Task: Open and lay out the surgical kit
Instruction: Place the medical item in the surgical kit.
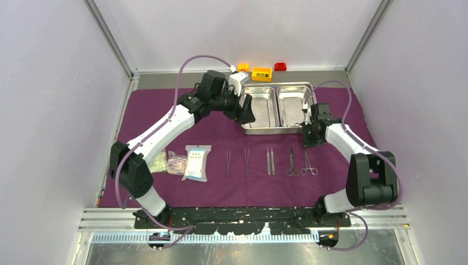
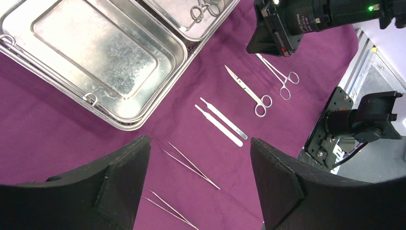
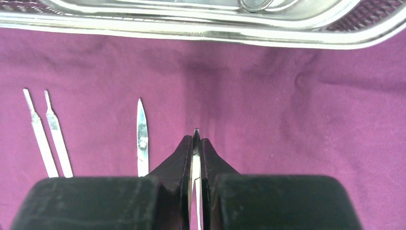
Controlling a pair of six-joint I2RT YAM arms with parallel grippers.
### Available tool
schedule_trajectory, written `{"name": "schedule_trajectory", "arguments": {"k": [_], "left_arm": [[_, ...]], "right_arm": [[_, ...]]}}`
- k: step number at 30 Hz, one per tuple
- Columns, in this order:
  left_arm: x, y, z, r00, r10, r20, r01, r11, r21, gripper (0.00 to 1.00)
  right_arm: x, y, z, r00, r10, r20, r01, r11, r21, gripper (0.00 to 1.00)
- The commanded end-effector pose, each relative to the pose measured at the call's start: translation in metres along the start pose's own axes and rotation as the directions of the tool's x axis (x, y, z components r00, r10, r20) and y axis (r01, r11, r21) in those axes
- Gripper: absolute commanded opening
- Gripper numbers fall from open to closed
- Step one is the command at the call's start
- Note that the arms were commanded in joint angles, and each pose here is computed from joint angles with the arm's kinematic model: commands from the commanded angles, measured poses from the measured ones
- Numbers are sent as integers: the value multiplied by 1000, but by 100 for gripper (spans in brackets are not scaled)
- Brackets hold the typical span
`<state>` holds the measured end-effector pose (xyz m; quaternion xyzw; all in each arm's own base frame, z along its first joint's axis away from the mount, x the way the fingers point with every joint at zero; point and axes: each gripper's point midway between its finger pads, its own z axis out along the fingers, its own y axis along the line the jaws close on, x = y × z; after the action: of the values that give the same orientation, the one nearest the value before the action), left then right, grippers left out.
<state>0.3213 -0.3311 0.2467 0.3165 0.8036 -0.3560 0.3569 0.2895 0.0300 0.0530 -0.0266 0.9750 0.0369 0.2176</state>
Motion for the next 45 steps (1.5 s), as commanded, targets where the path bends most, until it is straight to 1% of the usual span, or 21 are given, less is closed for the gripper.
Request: {"name": "schedule_trajectory", "arguments": {"k": [1,9,36,38,45], "left_arm": [[-18,-5,-12,997,43,68,-43,999,2,78],[-17,-5,-13,997,45,69,-45,999,3,78],[-18,-8,-10,997,32,74,-34,999,20,78],[-18,-7,-10,997,31,75,-32,999,20,78],[-19,-8,-11,996,32,78,-34,999,22,78]], "right_arm": [[-14,-2,11,999,-27,43,26,1000,14,0],[-14,-4,24,999,-15,31,14,1000,27,0],[-10,-8,36,999,-23,-29,25,999,48,0],[-10,-14,37,999,-22,-37,25,996,82,0],[-9,-14,39,999,-24,-47,28,996,90,0]]}}
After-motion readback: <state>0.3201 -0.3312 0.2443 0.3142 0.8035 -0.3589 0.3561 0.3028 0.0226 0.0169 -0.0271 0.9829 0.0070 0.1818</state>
